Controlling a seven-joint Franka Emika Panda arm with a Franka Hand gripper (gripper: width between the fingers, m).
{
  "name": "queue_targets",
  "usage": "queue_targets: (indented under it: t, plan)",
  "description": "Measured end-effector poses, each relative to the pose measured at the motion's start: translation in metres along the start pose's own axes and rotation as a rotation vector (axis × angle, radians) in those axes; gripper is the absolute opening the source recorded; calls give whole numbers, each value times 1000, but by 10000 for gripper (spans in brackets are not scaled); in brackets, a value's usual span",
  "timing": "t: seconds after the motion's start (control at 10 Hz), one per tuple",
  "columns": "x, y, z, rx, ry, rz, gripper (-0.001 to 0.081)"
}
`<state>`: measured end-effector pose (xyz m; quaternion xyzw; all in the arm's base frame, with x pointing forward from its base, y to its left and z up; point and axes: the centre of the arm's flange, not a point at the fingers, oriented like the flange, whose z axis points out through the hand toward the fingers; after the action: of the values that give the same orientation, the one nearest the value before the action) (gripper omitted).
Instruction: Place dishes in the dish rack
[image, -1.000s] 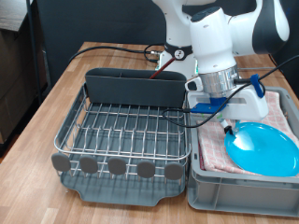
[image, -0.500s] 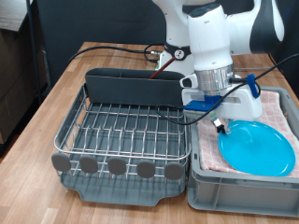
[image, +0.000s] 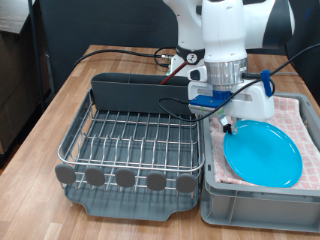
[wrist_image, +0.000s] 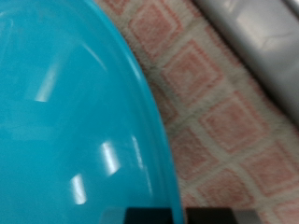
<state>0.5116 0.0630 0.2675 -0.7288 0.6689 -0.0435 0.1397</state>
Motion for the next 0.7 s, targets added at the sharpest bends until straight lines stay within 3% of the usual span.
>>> queue_targets:
  t: [0.7]
  plan:
    - [-10,0,-55,-50,102,-111,23]
